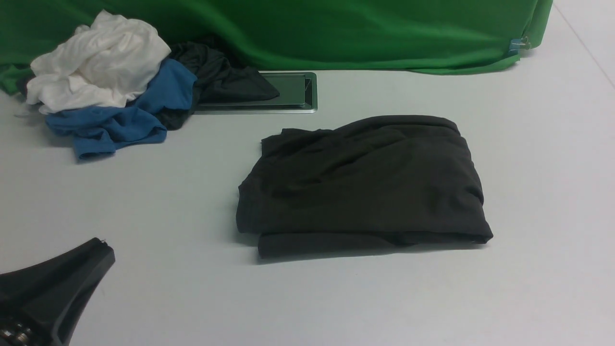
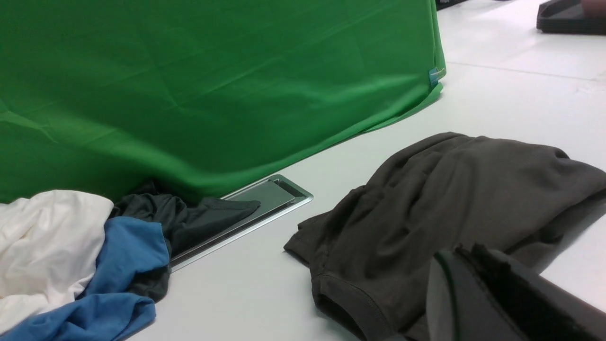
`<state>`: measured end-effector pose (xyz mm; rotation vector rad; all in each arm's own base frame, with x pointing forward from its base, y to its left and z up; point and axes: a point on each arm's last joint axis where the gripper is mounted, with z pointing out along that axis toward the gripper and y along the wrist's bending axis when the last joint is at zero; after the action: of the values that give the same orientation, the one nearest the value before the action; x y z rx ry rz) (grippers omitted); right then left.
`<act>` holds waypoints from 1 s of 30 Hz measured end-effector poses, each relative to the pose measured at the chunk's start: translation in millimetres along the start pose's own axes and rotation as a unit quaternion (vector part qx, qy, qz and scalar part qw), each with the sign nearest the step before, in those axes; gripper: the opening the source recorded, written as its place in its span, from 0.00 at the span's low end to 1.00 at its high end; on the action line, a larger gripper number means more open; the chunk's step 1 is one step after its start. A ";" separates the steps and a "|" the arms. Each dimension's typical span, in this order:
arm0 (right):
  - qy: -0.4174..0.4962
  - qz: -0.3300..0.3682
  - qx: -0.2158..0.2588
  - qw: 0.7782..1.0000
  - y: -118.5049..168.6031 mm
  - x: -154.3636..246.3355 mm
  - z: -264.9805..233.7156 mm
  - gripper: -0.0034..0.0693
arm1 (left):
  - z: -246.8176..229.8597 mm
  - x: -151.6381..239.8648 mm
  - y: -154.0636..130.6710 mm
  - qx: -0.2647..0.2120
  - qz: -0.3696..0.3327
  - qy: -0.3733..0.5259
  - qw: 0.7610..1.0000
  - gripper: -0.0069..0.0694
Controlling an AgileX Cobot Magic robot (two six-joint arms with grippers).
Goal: Fold a long-sleeved shirt on a white desktop.
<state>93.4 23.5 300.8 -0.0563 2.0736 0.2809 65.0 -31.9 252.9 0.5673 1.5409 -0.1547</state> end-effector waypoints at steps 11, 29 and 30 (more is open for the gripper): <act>-0.039 -0.011 -0.004 0.999 -0.6 2.2 -6.9 0.16 | 0.0 0.0 0.0 0.000 0.000 0.000 1.000 0.12; -0.144 -0.051 0.088 0.984 -34.8 118.7 17.5 0.08 | 0.0 0.1 0.1 -0.001 0.005 0.000 1.000 0.12; -0.148 -0.051 0.088 0.984 -34.8 118.2 17.4 0.08 | 0.0 0.1 0.1 -0.001 0.006 0.000 1.000 0.12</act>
<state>54.9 2.6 184.4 -0.0126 1.7853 0.0390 65.0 -31.7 252.8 0.5760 1.5377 -0.1435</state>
